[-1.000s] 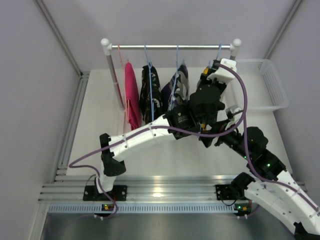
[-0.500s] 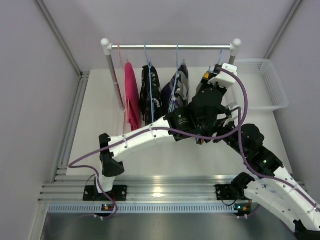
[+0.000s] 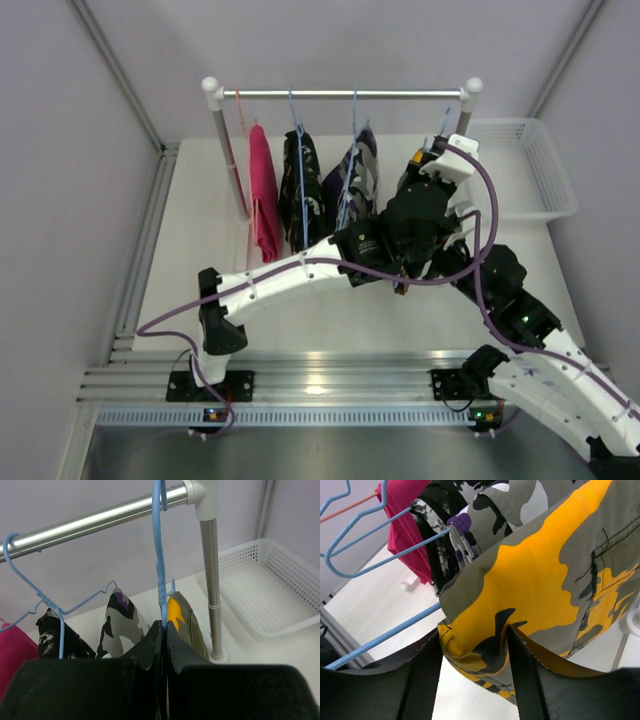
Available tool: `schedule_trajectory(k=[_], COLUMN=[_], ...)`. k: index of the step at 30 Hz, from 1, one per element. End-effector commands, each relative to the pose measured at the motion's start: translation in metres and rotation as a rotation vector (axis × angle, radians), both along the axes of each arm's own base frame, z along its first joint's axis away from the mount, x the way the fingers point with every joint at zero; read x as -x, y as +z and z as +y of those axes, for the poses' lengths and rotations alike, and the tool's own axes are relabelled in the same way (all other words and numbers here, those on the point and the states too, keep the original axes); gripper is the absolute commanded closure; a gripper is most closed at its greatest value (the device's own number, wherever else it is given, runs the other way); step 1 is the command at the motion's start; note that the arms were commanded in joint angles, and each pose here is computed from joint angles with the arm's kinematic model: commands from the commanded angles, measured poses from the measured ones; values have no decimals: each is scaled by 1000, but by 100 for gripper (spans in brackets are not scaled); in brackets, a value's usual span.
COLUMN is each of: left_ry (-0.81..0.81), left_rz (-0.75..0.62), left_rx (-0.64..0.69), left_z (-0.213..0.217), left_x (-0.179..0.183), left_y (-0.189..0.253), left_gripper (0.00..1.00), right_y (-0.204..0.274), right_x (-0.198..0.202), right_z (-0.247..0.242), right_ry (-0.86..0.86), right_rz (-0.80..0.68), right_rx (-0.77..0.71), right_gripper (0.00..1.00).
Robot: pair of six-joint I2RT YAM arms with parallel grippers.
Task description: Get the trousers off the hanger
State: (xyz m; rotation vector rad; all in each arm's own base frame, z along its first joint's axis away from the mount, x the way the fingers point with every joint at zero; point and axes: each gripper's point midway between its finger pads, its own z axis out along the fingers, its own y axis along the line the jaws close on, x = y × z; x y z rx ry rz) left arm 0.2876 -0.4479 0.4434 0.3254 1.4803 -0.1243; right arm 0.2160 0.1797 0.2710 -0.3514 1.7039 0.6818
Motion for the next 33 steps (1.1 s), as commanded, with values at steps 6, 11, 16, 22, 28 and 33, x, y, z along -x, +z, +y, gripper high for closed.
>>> schedule_trajectory(k=[6, 11, 16, 22, 28, 33], left_ry=[-19, -14, -18, -14, -11, -5], left_rz=[-61, -58, -49, -34, -9, 5], left_rx=[228, 217, 214, 202, 189, 167], left_z=[34, 36, 40, 43, 42, 38], left_x=[17, 18, 21, 23, 23, 21], left_y=[72, 70, 65, 56, 38, 23], left_gripper=[100, 100, 100, 100, 100, 100], right_y=[38, 42, 46, 58, 73, 83], right_x=[-3, -2, -1, 2, 5, 8], right_z=[0, -5, -9, -7, -8, -9], right_ry=[-20, -38, -48, -31, -23, -14], right_rz=[-106, -119, -129, -153, -181, -196], right_rx=[-63, -59, -61, -83, -90, -95], right_gripper=[65, 81, 100, 100, 100, 100])
